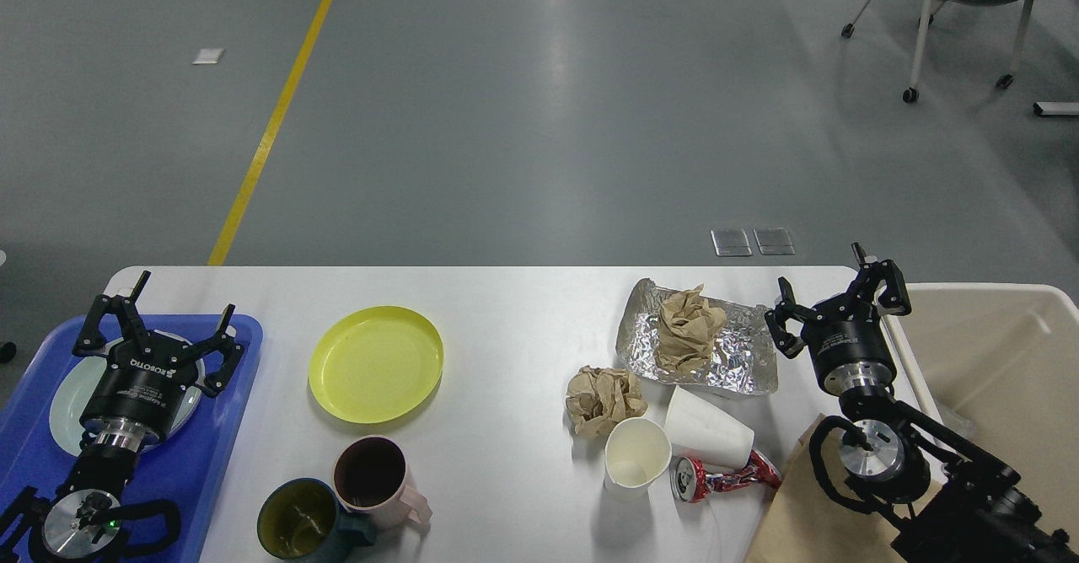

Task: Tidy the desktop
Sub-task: 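Lift the left gripper off the blue tray and raise it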

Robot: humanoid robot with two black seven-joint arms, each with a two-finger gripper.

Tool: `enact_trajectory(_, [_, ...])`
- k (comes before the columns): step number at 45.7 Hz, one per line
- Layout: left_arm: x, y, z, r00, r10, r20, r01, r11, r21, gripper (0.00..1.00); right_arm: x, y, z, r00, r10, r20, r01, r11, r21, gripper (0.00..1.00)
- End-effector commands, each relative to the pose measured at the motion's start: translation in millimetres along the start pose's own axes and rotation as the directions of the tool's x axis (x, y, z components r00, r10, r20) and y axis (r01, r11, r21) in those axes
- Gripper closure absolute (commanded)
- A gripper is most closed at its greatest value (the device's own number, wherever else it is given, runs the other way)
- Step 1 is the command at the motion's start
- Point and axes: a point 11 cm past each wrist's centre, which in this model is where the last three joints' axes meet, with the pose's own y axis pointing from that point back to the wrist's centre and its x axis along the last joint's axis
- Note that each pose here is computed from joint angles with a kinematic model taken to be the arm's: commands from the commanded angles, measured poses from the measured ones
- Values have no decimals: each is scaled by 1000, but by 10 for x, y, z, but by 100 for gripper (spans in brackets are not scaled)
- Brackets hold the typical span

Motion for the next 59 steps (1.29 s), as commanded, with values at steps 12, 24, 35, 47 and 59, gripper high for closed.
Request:
enact_trajectory(12, [-83, -167, 610, 971, -59, 230, 42, 996, 75, 3, -3, 0, 0, 1000, -1, 1, 1, 1000, 0, 0])
enact_trajectory(24, [-324, -400, 1108, 805, -192, 562, -4, 945, 328, 3, -3, 0, 0, 1000, -1, 1, 1, 1000, 0, 0])
enact_trajectory(35, [-795, -704, 1552, 510, -387, 768, -136, 846, 516, 3, -3, 0, 0, 1000, -1, 1, 1, 1000, 0, 0])
enact_trajectory(47, [-1469, -1109, 1504, 131, -640, 757, -338, 689, 641, 3, -3, 0, 0, 1000, -1, 1, 1, 1000, 0, 0])
enact_trajectory(59, [-2005, -1223, 1195, -109, -830, 547, -548, 509, 664, 3, -3, 0, 0, 1000, -1, 1, 1, 1000, 0, 0])
